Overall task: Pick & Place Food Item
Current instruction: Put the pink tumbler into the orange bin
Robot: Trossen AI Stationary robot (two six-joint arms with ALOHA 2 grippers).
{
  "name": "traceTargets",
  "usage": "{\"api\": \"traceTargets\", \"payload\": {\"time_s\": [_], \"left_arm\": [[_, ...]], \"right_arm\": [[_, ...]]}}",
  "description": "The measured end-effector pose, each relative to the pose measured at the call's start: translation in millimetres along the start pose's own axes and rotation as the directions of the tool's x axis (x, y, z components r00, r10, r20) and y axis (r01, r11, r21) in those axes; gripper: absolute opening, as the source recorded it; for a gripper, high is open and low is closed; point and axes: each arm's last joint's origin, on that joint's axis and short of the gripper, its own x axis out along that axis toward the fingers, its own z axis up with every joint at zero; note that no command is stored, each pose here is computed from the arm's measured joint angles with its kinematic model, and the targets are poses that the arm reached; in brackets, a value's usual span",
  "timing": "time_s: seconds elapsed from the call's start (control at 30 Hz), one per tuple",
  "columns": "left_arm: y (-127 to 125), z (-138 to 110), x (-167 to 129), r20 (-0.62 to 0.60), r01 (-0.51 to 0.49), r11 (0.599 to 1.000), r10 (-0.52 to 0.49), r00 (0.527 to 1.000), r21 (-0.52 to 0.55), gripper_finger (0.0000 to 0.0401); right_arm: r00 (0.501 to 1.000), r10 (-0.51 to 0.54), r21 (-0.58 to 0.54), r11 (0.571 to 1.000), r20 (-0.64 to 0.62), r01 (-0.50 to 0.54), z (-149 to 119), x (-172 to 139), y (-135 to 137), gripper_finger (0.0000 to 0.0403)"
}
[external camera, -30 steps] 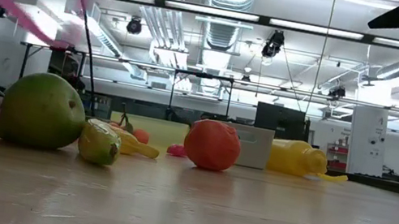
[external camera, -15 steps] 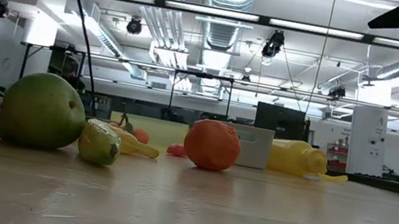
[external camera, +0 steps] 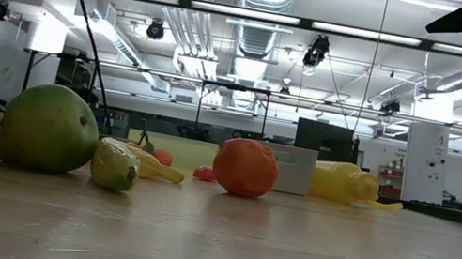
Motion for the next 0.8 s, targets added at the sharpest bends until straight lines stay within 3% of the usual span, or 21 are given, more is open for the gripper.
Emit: {"api": "traceTargets", "payload": {"time_s": [0.33, 0.8], "left_arm": [[32.1, -20.3, 3.1, -0.007, -0.058, 0.997, 0.058, 0.998, -0.048, 0.0212], [63.6, -25.9, 23.7, 0.034, -0.168, 0.986, 0.167, 0.985, 0.006, 0.0212]], "right_arm": [[1.000, 0.000, -0.001, 1.000, 0.000, 0.000, 0.0, -0.1, 0.0, 0.0364], [1.000, 0.000, -0.001, 1.000, 0.000, 0.000, -0.1, 0.0, 0.0, 0.0364]]}}
